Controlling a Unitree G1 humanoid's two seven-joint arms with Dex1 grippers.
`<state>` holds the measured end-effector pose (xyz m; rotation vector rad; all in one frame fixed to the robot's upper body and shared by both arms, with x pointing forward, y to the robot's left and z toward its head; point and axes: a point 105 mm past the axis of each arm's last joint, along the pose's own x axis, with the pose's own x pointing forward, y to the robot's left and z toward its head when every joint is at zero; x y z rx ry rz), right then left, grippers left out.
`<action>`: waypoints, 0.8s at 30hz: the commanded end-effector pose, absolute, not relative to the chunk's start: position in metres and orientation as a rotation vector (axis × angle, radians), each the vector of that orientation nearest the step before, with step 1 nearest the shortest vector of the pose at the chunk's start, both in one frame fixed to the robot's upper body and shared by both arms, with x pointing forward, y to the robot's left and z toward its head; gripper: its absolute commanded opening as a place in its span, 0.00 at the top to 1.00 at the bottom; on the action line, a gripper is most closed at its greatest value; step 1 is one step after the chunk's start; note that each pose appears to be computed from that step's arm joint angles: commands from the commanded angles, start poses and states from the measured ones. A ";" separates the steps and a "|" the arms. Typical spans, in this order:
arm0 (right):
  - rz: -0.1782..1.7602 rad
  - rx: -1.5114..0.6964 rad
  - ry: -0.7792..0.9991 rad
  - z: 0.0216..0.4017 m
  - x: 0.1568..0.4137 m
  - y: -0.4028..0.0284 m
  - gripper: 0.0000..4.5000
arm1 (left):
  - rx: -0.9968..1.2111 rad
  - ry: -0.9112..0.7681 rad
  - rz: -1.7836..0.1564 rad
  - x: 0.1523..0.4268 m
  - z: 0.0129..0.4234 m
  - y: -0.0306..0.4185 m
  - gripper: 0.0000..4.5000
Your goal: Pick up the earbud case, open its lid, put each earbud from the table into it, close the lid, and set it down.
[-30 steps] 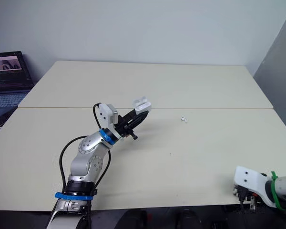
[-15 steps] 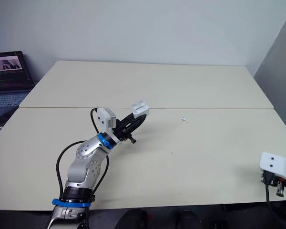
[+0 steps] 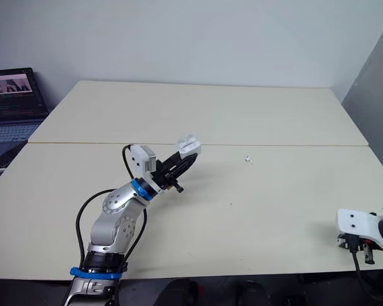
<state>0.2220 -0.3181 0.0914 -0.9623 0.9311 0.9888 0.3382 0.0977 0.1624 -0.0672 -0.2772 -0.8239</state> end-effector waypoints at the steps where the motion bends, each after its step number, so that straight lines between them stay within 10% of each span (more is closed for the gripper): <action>1: 0.987 -0.980 0.929 0.092 0.226 -0.321 0.74 | -0.062 -0.317 -0.836 0.334 0.174 0.096 0.83; 4: 0.991 -0.984 0.942 0.090 0.224 -0.323 0.53 | -0.062 -0.313 -0.834 0.333 0.173 0.096 0.83; 24: 0.826 -0.747 1.022 0.087 0.222 -0.327 0.53 | -0.067 -0.302 -0.830 0.333 0.171 0.097 0.83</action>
